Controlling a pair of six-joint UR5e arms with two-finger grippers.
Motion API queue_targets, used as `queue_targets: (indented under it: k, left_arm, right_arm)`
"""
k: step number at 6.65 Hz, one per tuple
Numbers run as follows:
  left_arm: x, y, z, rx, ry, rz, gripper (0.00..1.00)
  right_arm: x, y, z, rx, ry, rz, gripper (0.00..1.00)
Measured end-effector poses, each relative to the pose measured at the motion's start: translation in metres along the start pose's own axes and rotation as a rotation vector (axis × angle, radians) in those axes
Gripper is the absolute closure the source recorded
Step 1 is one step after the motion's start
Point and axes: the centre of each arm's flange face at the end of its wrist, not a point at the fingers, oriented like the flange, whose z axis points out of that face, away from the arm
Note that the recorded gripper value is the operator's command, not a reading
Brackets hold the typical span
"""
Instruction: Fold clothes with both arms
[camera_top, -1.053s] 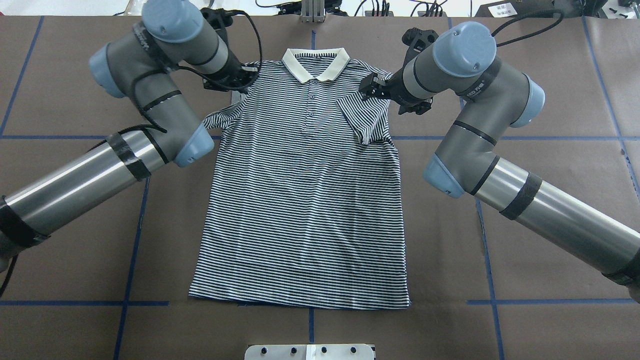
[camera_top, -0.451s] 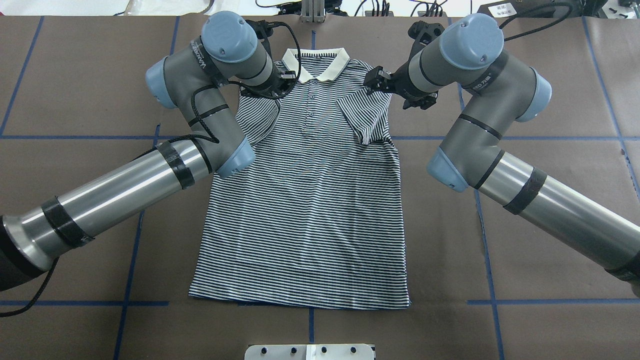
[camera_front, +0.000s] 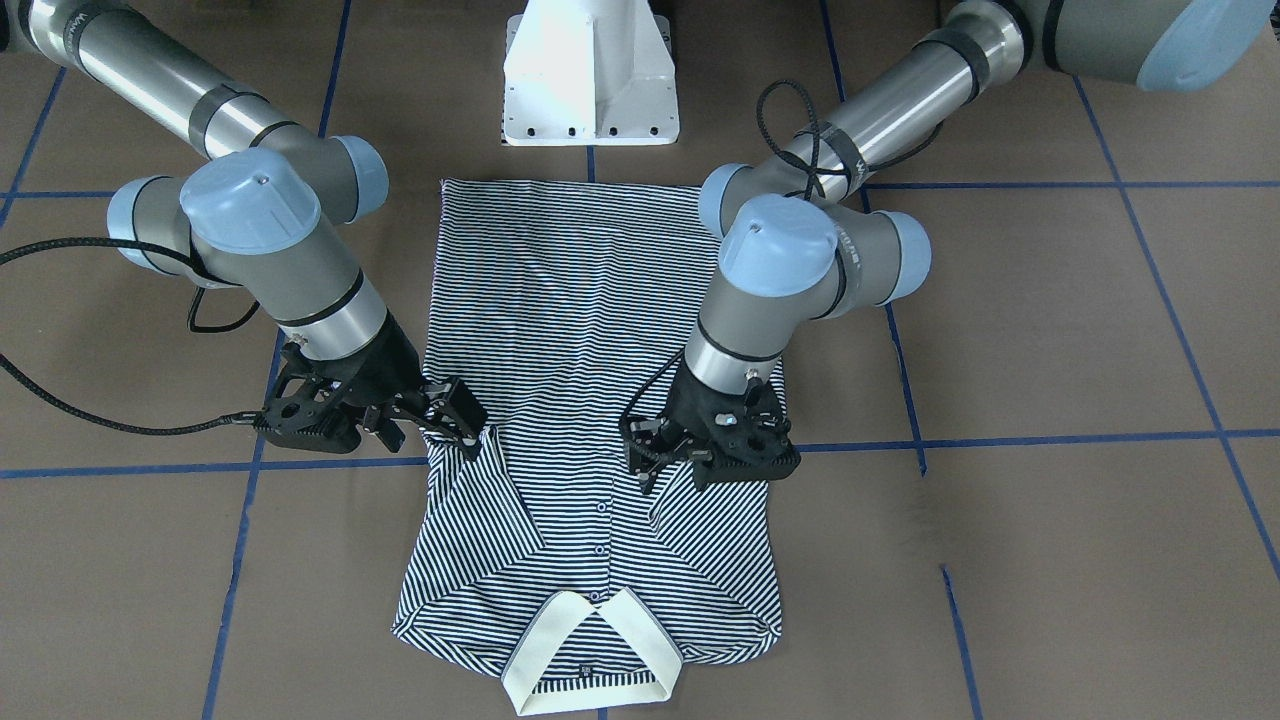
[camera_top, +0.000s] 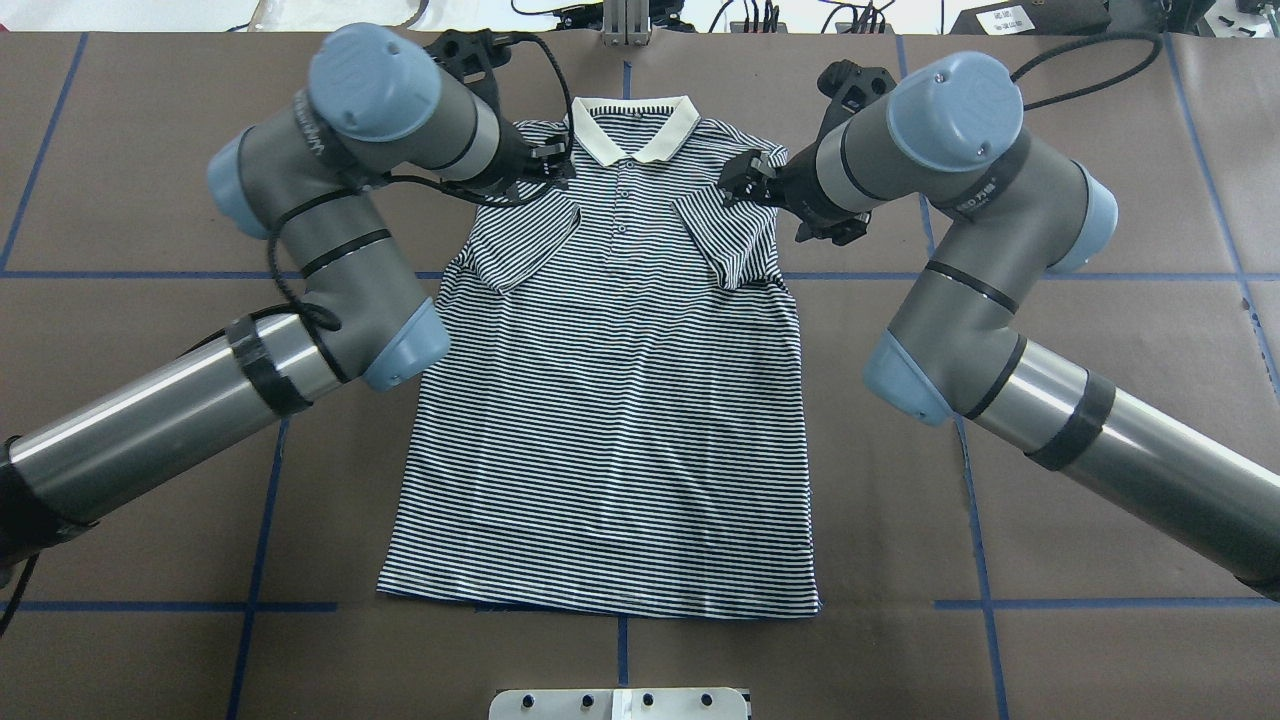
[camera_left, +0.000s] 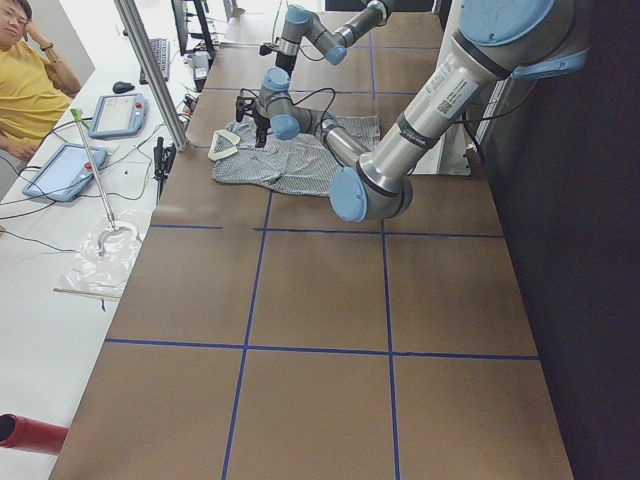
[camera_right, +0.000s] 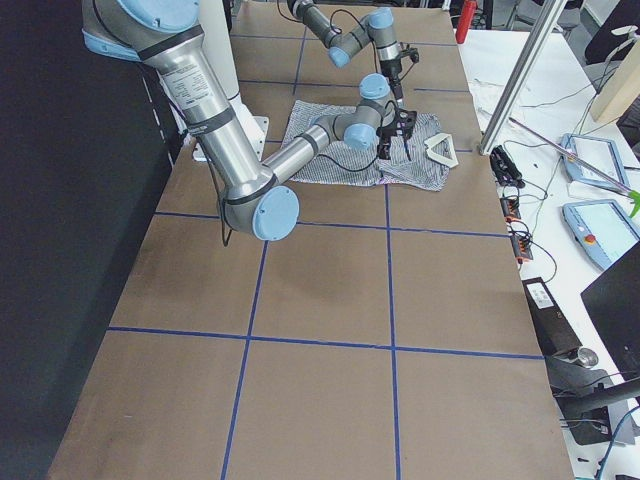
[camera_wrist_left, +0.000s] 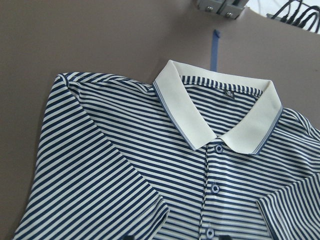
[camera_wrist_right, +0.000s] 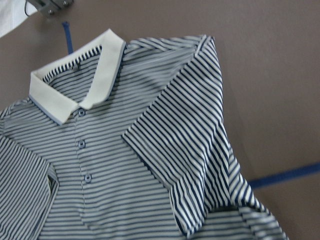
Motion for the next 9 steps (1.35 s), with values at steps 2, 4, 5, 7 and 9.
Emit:
queue_targets:
  k: [2, 4, 5, 7, 9]
  left_arm:
    - [-0.039, 0.039, -0.052, -0.039, 0.062, 0.033, 0.37]
    - [-0.071, 0.058, -0.058, -0.098, 0.051, 0.043, 0.34]
    - [-0.084, 0.063, -0.057, -0.107, 0.038, 0.038, 0.34]
    - [-0.1, 0.077, -0.054, -0.1, 0.011, 0.038, 0.31]
    - [-0.098, 0.089, -0.051, -0.107, 0.011, 0.045, 0.29]
  right_arm:
    - [0.011, 0.142, -0.024, 0.02, 0.086, 0.077, 0.04]
    - [0.059, 0.263, -0.034, 0.062, 0.216, 0.148, 0.15]
    - [0.078, 0.306, -0.032, 0.075, 0.26, 0.189, 0.16]
    - [0.1, 0.342, -0.021, 0.09, 0.323, 0.228, 0.16]
    - [0.111, 0.347, -0.007, 0.103, 0.362, 0.223, 0.37]
